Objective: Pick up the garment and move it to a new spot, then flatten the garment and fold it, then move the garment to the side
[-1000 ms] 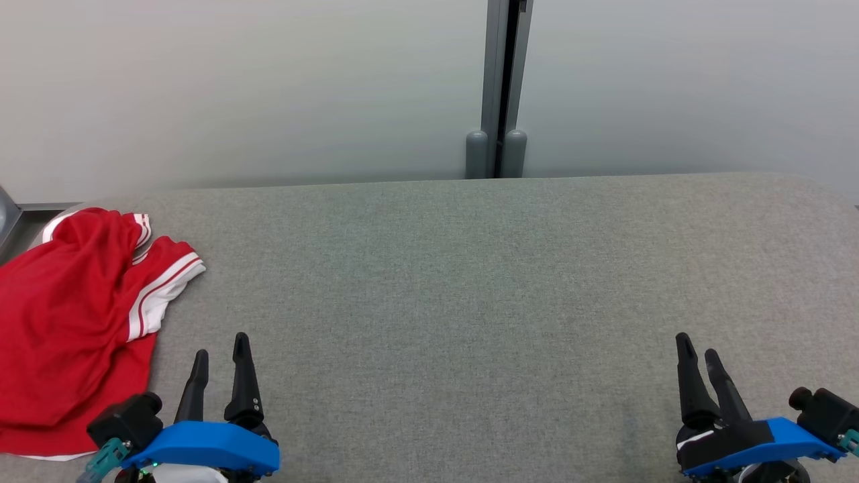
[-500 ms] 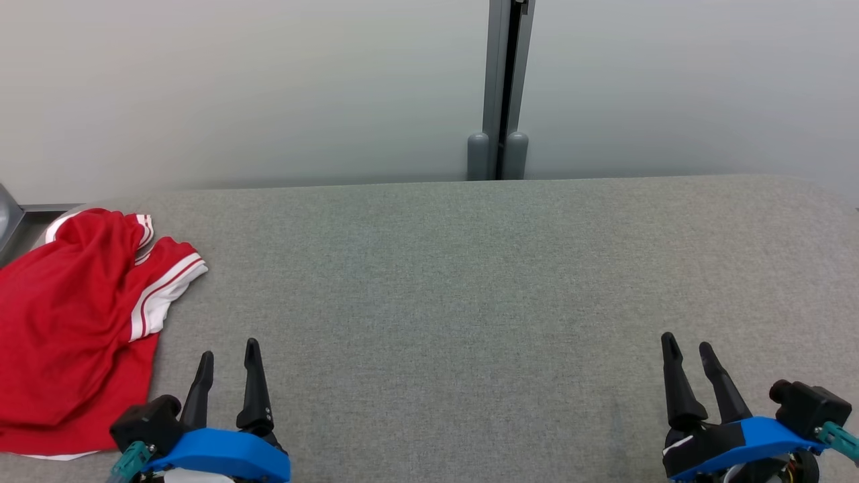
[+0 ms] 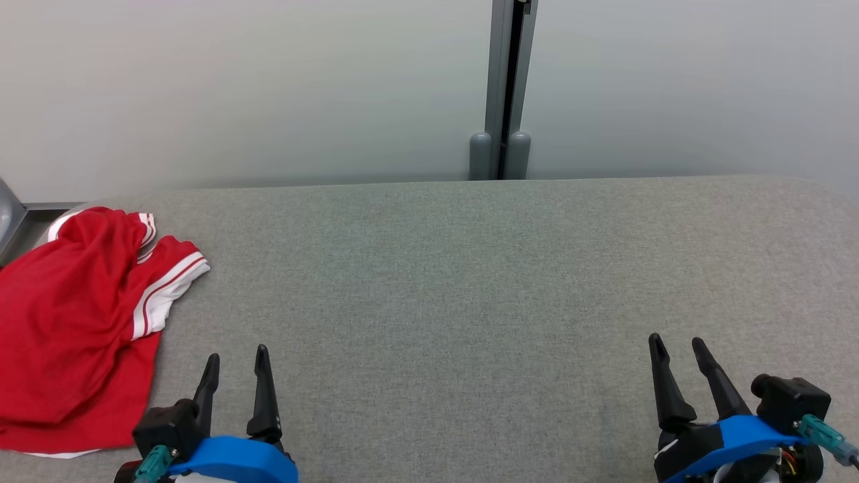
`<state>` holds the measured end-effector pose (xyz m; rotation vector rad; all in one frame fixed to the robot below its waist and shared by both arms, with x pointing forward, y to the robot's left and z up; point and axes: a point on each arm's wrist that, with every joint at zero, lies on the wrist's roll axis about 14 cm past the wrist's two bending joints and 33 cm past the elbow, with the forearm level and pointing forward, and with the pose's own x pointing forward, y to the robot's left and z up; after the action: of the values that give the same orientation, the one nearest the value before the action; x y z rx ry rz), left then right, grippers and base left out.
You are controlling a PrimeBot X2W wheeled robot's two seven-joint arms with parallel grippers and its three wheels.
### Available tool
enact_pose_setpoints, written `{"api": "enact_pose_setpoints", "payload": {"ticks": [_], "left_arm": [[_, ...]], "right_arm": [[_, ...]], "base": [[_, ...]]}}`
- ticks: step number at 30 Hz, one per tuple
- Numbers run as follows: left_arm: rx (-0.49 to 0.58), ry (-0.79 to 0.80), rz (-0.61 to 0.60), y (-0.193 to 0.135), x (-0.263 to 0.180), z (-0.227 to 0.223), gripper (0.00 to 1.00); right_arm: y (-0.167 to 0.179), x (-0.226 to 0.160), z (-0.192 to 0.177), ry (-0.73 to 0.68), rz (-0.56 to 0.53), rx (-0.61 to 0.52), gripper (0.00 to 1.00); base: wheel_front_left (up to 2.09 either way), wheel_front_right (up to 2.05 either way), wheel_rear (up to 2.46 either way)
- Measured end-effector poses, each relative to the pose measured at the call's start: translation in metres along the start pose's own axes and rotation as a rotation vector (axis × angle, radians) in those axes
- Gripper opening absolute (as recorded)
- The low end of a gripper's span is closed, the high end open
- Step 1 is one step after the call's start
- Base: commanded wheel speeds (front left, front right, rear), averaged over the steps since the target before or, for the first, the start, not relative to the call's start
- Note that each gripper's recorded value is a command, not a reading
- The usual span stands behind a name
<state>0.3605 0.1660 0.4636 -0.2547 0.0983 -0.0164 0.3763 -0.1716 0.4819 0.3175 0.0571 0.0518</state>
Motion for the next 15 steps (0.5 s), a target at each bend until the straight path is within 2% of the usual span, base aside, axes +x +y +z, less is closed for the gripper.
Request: {"api": "enact_pose_setpoints", "payload": {"ticks": [15], "left_arm": [[0.07,0.004,-0.015,-0.0026,-0.0028,-0.0064,1.0]], "right_arm": [[0.004,0.0007,0.0011,-0.005,0.023,-0.115,1.0]], "base": [[0.0,0.0,0.0]]}}
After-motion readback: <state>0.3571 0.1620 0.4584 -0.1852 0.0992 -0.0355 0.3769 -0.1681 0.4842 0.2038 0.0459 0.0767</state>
